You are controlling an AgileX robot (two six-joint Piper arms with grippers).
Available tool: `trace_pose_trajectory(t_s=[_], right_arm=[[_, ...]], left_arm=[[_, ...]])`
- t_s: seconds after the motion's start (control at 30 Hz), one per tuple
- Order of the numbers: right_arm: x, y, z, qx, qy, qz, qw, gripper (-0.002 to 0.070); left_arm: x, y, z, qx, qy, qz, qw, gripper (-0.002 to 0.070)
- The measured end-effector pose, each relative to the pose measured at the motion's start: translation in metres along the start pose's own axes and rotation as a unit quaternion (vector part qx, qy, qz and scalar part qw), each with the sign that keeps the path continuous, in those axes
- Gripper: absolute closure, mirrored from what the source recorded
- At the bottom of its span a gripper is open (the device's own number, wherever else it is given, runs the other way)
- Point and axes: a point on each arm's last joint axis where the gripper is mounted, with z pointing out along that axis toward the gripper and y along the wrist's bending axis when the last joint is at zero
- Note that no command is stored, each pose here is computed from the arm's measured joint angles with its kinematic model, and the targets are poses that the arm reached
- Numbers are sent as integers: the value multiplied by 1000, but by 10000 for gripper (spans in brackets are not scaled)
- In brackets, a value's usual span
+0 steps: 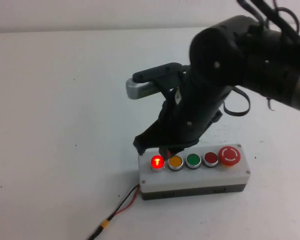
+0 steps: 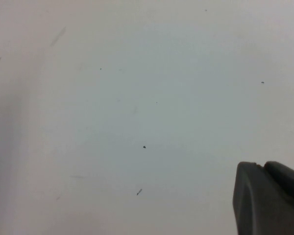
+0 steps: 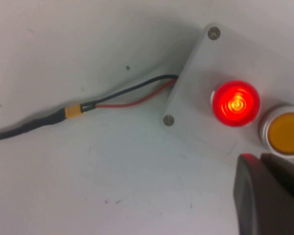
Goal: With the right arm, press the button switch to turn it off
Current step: Press the button to turn off
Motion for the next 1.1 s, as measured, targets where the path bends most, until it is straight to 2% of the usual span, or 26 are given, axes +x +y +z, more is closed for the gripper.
trace_pose_trajectory(t_s=[0.27, 0.57, 1.1], right_arm=[[-27, 7, 29, 18, 25, -11, 999, 691], [-29, 3, 50, 36, 48, -14, 998, 691], [-30, 3, 52, 42, 48, -16, 998, 691]], left_arm=[[0, 0, 0, 0, 0, 0, 1000, 677], [0, 0, 0, 0, 0, 0, 1000, 677], [0, 0, 0, 0, 0, 0, 1000, 677]])
